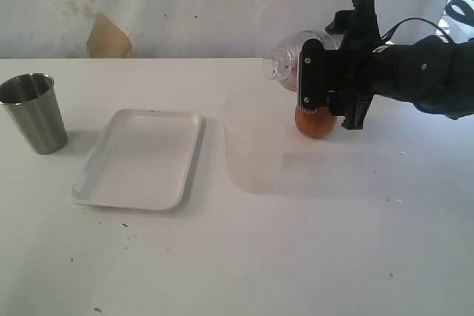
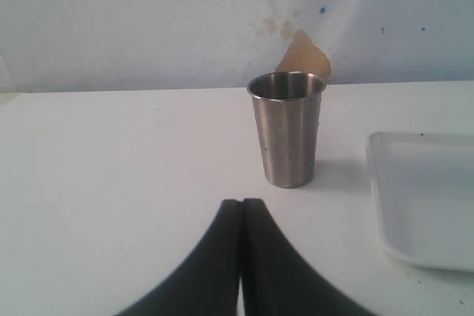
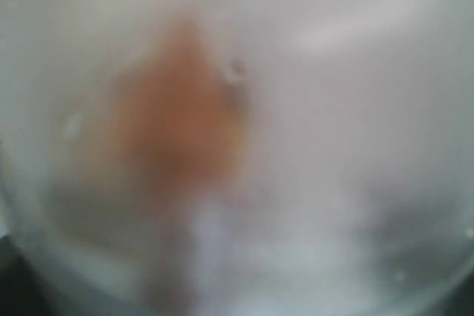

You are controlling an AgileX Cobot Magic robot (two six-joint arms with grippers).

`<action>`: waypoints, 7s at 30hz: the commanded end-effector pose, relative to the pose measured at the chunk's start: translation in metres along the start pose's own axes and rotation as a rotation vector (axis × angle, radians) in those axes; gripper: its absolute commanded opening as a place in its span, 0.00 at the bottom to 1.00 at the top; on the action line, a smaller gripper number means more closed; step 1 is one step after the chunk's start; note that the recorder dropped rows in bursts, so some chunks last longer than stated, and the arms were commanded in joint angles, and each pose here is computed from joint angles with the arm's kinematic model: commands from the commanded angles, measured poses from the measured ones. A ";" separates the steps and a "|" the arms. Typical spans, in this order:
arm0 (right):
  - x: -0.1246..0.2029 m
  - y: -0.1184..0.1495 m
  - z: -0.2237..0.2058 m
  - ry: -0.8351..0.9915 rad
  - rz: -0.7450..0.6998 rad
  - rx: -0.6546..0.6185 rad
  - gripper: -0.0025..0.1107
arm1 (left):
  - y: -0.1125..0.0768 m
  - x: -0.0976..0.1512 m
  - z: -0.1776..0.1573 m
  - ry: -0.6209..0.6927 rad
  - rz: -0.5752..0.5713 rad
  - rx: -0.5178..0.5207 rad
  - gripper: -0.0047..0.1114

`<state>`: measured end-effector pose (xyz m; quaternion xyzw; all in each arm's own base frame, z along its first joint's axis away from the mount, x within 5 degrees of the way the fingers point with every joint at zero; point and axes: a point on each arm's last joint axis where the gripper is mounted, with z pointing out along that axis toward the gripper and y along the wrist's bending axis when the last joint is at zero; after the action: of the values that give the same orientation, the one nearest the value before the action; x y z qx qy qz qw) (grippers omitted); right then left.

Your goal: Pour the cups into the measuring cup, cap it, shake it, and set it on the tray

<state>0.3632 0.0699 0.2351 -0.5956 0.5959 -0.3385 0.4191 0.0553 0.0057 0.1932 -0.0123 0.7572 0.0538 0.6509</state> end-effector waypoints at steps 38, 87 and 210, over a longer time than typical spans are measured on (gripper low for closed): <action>0.005 -0.015 0.011 0.067 -0.228 0.222 0.02 | 0.000 0.001 0.000 -0.002 -0.010 0.005 0.04; -0.002 -0.028 0.011 0.053 -0.499 0.345 0.02 | 0.000 0.001 0.000 -0.002 -0.010 0.005 0.04; -0.006 -0.032 0.020 -0.015 -0.795 0.496 0.02 | 0.000 0.001 0.000 -0.002 -0.010 0.005 0.04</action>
<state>0.3953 0.0749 0.2459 -0.6741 0.2493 -0.5777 0.3868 0.0553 0.0057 0.1932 -0.0123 0.7572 0.0538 0.6509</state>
